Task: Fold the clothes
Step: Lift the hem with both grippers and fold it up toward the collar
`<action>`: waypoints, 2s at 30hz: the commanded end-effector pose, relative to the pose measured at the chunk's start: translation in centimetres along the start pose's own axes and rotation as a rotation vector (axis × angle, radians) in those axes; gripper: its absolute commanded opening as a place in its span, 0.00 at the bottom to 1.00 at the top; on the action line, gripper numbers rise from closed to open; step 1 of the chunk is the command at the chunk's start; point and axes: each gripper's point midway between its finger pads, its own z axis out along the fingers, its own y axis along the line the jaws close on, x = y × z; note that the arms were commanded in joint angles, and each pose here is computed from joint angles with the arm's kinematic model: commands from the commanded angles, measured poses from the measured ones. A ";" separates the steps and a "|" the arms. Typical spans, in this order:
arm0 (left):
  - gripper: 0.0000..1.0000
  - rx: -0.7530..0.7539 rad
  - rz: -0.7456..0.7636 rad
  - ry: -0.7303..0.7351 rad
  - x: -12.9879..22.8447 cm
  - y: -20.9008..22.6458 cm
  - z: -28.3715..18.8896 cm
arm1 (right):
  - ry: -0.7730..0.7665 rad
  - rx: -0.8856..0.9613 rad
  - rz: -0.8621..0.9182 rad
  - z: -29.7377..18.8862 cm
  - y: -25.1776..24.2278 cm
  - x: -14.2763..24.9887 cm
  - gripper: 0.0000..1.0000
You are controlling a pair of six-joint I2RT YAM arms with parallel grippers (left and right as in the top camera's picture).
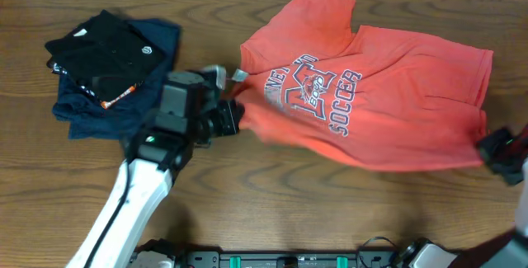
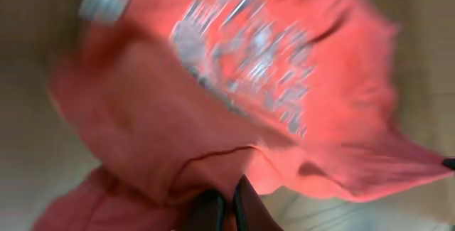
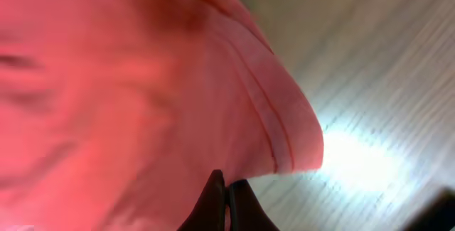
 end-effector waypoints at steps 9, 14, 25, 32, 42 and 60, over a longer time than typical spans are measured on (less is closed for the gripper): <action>0.06 0.107 0.174 -0.476 -11.2 -6.9 -14.0 | -0.284 -0.218 -0.202 -16.8 4.6 -4.1 0.01; 0.06 0.096 0.218 -0.682 -14.5 -8.7 -21.3 | -0.432 -0.265 -0.222 -22.6 5.6 -5.6 0.01; 0.06 0.042 0.213 -0.820 -17.8 -8.2 -25.5 | -0.603 -0.336 -0.252 -28.3 7.2 -7.5 0.01; 0.06 0.043 0.124 -0.619 -19.7 -4.0 -17.5 | -0.431 -0.366 -0.348 -22.7 11.4 -8.5 0.01; 0.06 0.004 0.043 -0.435 -22.9 4.0 -3.2 | -0.324 -0.451 -0.518 -10.9 23.9 -11.4 0.01; 0.06 0.072 0.271 -0.887 -40.3 -5.6 -15.9 | -0.854 -0.560 -0.360 -25.3 26.5 -21.4 0.01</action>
